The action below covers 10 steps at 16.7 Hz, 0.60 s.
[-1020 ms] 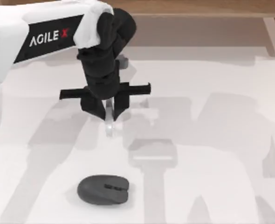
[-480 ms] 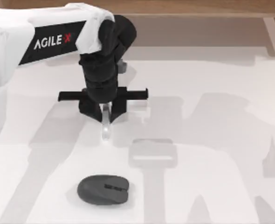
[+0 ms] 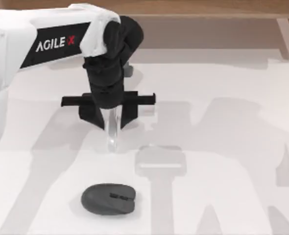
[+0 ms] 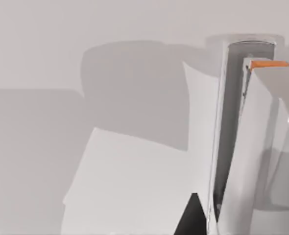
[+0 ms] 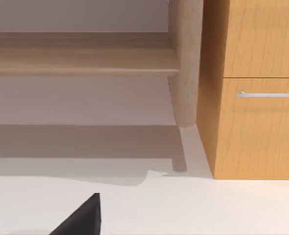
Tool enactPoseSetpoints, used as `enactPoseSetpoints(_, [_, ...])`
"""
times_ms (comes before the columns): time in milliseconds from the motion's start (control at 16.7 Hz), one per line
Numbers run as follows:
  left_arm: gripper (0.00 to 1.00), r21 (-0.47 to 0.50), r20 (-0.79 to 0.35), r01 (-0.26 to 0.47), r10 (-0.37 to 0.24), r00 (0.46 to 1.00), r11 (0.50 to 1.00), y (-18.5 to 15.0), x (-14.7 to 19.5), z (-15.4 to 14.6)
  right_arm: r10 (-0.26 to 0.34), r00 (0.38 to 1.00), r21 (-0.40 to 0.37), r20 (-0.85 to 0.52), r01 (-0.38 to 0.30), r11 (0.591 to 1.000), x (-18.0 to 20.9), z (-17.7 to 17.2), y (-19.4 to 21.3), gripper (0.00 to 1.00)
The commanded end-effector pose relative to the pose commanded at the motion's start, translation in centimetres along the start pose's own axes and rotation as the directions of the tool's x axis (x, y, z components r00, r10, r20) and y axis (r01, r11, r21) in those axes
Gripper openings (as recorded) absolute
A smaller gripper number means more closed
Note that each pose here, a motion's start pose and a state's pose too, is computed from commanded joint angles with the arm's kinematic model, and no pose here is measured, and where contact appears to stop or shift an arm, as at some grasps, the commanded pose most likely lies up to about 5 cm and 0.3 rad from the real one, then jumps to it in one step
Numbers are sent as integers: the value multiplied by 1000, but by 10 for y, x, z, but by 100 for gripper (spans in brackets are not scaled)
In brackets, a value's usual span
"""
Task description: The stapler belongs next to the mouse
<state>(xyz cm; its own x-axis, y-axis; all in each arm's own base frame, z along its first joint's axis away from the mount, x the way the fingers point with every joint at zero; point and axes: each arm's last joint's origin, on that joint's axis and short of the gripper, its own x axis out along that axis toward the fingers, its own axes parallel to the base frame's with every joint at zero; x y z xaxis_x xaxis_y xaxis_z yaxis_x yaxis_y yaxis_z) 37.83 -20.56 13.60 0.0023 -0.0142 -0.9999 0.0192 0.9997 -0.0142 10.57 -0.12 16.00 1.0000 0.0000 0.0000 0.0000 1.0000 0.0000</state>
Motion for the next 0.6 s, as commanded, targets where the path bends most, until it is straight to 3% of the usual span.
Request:
enactPoseSetpoints(240, [98, 0, 0, 0, 0, 1000, 1000, 0, 0, 0, 0, 1000, 0, 0, 0, 1000, 0, 0, 0, 100])
enactPoseSetpoints(600, [100, 0, 0, 0, 0, 1000, 1000, 0, 0, 0, 0, 1000, 0, 0, 0, 1000, 0, 0, 0, 100])
